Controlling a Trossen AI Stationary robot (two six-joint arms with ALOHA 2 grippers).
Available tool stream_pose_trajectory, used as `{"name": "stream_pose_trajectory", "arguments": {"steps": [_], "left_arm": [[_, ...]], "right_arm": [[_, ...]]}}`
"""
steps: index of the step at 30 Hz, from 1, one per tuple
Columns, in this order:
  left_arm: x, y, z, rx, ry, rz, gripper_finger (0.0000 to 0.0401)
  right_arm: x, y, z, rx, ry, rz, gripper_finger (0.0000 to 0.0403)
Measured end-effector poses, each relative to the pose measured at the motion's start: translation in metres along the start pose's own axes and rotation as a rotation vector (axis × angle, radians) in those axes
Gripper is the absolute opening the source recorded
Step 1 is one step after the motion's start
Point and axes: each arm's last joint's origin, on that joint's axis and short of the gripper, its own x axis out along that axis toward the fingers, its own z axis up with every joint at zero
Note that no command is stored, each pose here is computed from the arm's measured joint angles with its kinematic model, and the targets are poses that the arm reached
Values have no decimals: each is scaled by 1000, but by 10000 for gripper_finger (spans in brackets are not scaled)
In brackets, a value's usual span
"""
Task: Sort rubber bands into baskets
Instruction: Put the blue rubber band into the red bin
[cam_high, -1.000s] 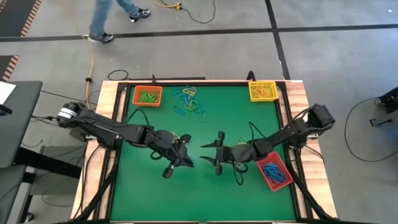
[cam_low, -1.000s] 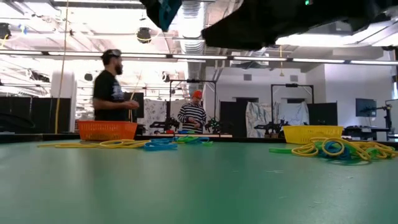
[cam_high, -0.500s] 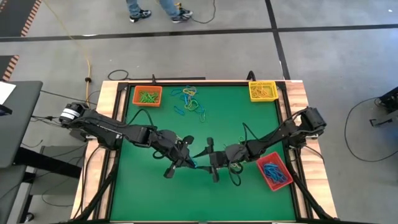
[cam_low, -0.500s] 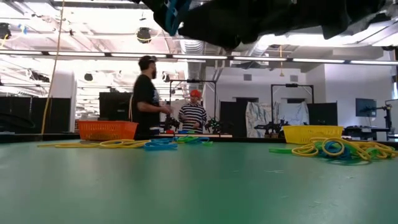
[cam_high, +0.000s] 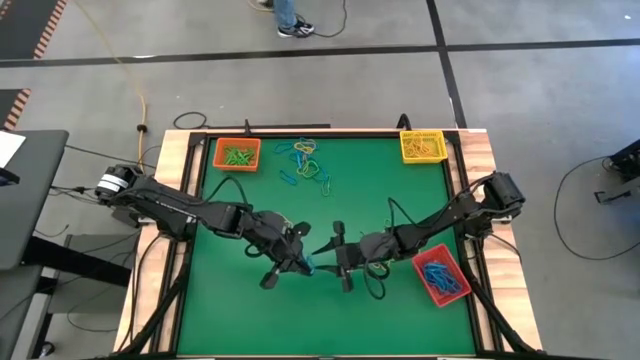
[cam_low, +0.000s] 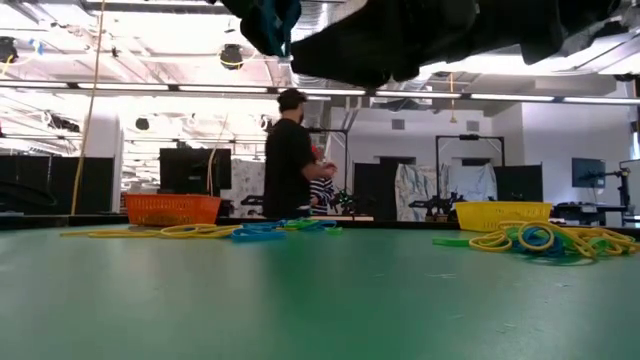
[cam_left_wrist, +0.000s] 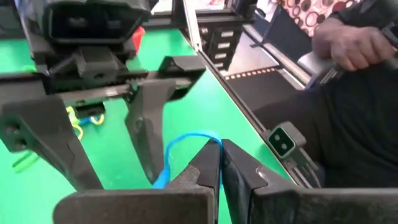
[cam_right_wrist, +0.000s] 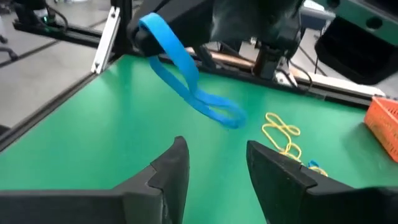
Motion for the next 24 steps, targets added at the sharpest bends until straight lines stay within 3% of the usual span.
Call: {"name": "stream_pose_trajectory", "arguments": {"steps": [7,24], "left_arm": [[2,-5,-4,-16,38,-14,0],[1,-6,3,37,-34,-17,0]], "right_arm": [[0,1,-5,4,48,6,182],[-1,1,9,32,-99,73,182]]}}
